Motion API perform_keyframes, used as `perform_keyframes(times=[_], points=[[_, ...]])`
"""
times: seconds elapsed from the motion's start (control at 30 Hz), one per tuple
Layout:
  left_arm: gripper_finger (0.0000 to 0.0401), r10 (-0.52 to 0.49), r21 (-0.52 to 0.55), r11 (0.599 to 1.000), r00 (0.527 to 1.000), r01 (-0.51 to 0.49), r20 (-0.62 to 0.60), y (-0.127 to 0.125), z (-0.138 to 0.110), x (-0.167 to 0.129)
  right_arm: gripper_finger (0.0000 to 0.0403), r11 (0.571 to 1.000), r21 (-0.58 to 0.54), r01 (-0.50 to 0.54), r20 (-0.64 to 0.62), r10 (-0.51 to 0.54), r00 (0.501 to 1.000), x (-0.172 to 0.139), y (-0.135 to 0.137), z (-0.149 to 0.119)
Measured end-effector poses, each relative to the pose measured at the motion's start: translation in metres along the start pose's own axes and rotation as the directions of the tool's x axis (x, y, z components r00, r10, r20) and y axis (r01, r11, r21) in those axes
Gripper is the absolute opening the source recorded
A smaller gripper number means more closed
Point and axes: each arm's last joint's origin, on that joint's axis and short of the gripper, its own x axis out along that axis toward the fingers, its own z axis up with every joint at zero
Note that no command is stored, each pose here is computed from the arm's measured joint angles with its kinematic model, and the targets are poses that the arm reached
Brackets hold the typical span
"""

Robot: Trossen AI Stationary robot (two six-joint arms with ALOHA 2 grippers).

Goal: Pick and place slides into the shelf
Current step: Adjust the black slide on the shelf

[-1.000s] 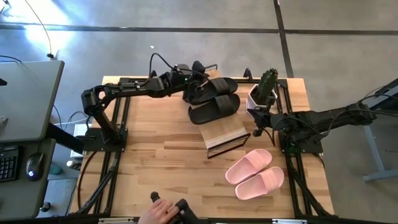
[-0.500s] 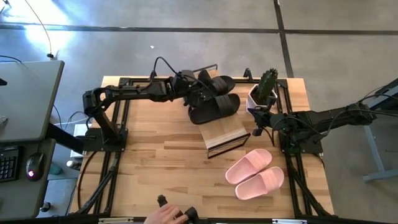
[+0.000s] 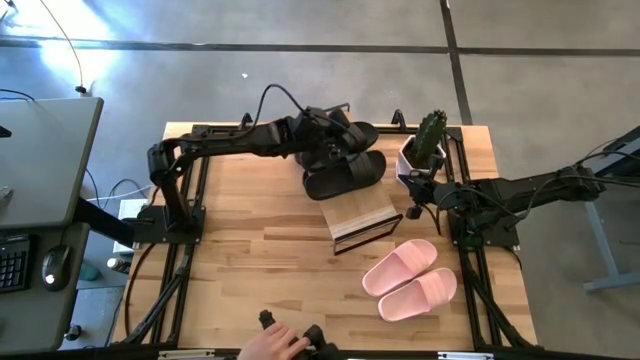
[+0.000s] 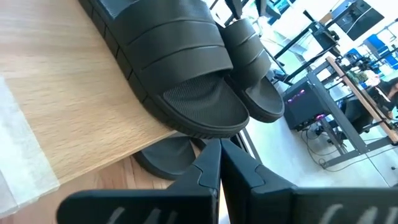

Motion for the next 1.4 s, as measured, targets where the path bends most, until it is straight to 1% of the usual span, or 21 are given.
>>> perform_keyframes(times=[0.23, 0.3, 0.43, 0.57, 0.7, 0.77, 0.9, 1.0, 1.23, 1.4], points=[[0.0116, 0.008, 0.013, 1.000, 1.000, -0.007, -0.008, -0.003, 0.002, 0.010, 0.0000, 1.000, -0.004, -0.001, -0.004, 0.001, 1.000, 0.000, 0.000, -0.001], [0.0113, -0.022, 0.015, 1.000, 0.999, 0.022, -0.024, -0.009, 0.001, 0.016, 0.0000, 1.000, -0.004, -0.001, -0.004, 0.001, 1.000, 0.000, 0.000, 0.000], [0.0100, -0.022, 0.027, 0.999, 0.999, 0.022, -0.028, -0.010, 0.002, 0.021, 0.0000, 1.000, 0.006, -0.002, -0.006, 0.002, 1.000, 0.000, 0.000, -0.001], [0.0072, -0.008, 0.036, 0.999, 0.999, 0.009, -0.034, -0.010, 0.003, 0.023, 0.0000, 1.000, 0.008, -0.005, -0.018, 0.005, 1.000, 0.000, 0.001, -0.002], [0.0024, 0.015, 0.044, 0.999, 0.999, -0.013, -0.042, -0.008, 0.003, 0.024, 0.0000, 1.000, 0.005, -0.005, -0.021, 0.005, 1.000, 0.000, 0.001, -0.003], [0.0009, 0.016, 0.053, 0.999, 0.999, -0.013, -0.043, -0.008, 0.003, 0.024, 0.0000, 1.000, 0.005, -0.005, -0.021, 0.005, 1.000, 0.000, 0.001, -0.003], [0.0015, 0.019, 0.056, 0.998, 0.999, -0.017, -0.044, -0.008, 0.003, 0.024, 0.0000, 1.000, 0.013, -0.005, -0.022, 0.006, 1.000, 0.000, 0.001, -0.003], [0.0006, 0.029, 0.059, 0.998, 0.998, -0.026, -0.050, -0.007, 0.002, 0.023, 0.0000, 1.000, 0.012, -0.006, -0.026, 0.006, 1.000, 0.000, 0.001, -0.003], [0.0004, 0.048, 0.056, 0.997, 0.998, -0.045, -0.051, -0.003, 0.001, 0.018, 0.0000, 1.000, 0.013, -0.008, -0.033, 0.008, 0.999, 0.000, 0.001, -0.004], [0.0003, 0.035, 0.058, 0.998, 0.998, -0.032, -0.049, -0.004, 0.001, 0.018, 0.0000, 1.000, 0.011, -0.008, -0.035, 0.008, 0.999, 0.000, 0.001, -0.004]])
